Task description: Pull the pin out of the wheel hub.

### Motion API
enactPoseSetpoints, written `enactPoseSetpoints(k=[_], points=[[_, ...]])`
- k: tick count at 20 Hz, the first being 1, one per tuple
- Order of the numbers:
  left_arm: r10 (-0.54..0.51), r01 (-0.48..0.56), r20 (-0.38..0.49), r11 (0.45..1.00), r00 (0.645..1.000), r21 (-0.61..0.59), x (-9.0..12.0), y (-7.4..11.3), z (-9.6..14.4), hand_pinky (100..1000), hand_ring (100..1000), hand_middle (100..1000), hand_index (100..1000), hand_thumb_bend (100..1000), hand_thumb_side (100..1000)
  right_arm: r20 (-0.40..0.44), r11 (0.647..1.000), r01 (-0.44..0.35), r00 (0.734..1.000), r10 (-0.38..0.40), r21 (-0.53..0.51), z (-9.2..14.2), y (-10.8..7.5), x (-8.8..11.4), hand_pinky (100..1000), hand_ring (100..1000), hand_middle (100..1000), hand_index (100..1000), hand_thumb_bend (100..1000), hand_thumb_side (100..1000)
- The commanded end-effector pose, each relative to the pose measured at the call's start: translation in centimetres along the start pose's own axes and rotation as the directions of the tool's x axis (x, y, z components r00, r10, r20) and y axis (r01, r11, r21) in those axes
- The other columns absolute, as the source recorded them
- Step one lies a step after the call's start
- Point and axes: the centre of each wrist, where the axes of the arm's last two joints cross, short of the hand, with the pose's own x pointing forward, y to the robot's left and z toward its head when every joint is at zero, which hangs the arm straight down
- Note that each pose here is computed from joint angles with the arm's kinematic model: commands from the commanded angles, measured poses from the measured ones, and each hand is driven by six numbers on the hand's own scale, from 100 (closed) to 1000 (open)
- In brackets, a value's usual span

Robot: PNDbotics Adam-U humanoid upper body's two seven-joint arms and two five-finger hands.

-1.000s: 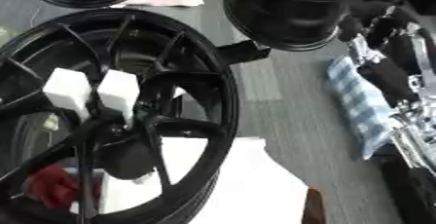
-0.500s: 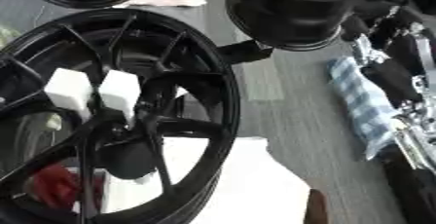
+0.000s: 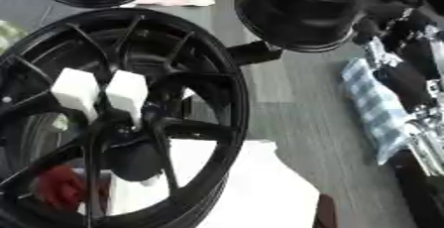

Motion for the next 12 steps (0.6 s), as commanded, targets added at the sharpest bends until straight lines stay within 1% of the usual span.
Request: enactPoseSetpoints(k=[1,4,7,8,9,12], points=[[-0.037,0.038,0.037,0.998,0.999,-0.043,0.5,0.9,-0.2,884,773,685,875,100,703,0.034,0.999,-0.018,0.999,0.018,0.027,-0.8,-0.3,1.0,635,681,586,690,254,335],[0.002,-0.002,0.006,1.0,1.0,-0.025,0.7,1.4,-0.5,885,760,658,880,100,717,0.035,1.0,-0.011,0.999,0.01,0.025,-0.8,-0.3,1.0,635,681,586,690,255,335],[0.049,-0.049,-0.062,0.999,0.997,-0.001,0.8,1.6,-0.8,886,759,653,884,100,728,0.037,1.0,-0.002,0.999,0.001,0.024,-0.9,-0.1,1.0,635,681,586,689,255,336],[0.064,-0.063,-0.083,0.998,0.995,0.006,0.8,1.6,-1.0,891,766,661,888,100,733,0.039,1.0,0.0,0.999,-0.001,0.023,-1.0,-0.1,1.0,635,681,586,689,244,335],[0.079,-0.078,-0.1,0.997,0.992,0.013,0.8,1.6,-1.1,897,774,673,891,100,732,0.042,1.0,0.003,0.999,-0.004,0.023,-1.1,-0.1,1.1,635,681,586,690,256,336],[0.107,-0.104,-0.156,0.994,0.982,0.029,0.8,1.5,-1.5,922,807,709,894,107,716,0.053,1.0,0.015,0.998,-0.016,0.024,-1.4,0.1,1.2,635,682,586,689,256,337]])
